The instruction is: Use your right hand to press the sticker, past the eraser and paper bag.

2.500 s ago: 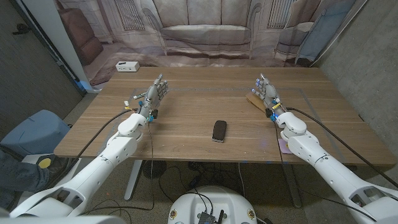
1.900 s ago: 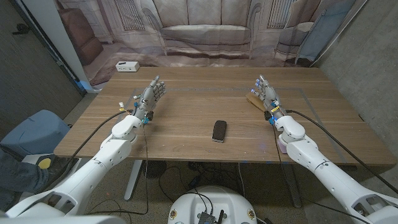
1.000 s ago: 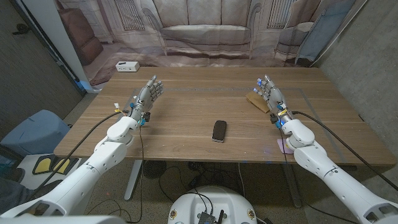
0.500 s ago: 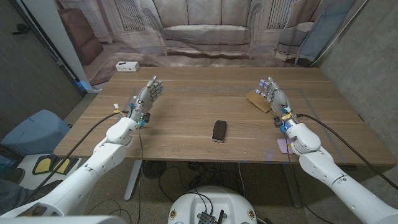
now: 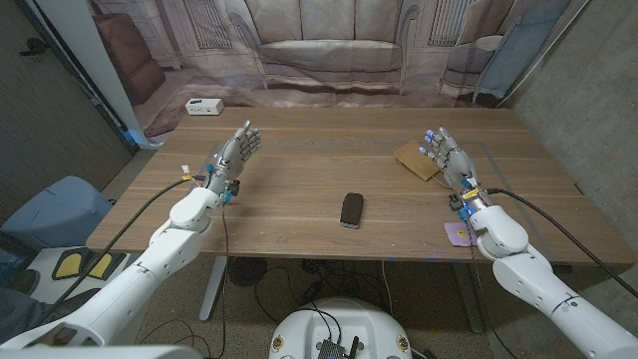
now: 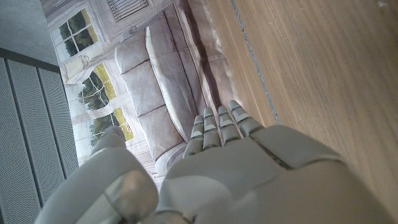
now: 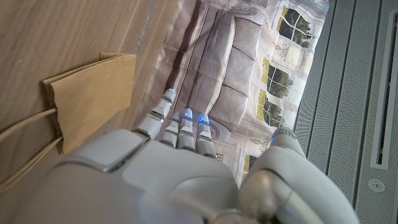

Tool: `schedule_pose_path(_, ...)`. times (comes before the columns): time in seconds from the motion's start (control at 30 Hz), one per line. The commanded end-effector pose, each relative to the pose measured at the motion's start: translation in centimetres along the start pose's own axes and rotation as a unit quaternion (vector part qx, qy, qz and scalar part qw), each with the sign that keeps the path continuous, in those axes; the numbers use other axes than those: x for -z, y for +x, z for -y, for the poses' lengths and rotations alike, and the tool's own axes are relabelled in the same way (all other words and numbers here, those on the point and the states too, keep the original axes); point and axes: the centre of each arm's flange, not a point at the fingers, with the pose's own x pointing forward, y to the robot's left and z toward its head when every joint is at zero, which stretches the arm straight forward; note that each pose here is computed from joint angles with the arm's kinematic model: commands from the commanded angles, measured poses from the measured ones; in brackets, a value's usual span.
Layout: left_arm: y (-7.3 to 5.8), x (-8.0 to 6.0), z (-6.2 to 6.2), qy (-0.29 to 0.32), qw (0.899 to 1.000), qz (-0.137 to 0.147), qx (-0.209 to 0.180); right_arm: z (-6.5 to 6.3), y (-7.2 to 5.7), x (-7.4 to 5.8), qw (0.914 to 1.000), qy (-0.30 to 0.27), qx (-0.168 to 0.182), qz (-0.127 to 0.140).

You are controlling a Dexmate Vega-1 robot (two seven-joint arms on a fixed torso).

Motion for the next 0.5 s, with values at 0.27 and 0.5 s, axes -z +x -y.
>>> schedule_pose_path(0.27,0.5,0.1,0.6,-0.007,1.0,0.005,-0.006,1.9,-4.4,-1.3,0.9996,-0.005,0.026,-0.001)
schedule_pose_path(0.5,0.9,-0.1,1.3,-0.003,1.0,-0.003,0.007,2.5,-5.8,-1.6,0.9994,-0.003,0.034,-0.001)
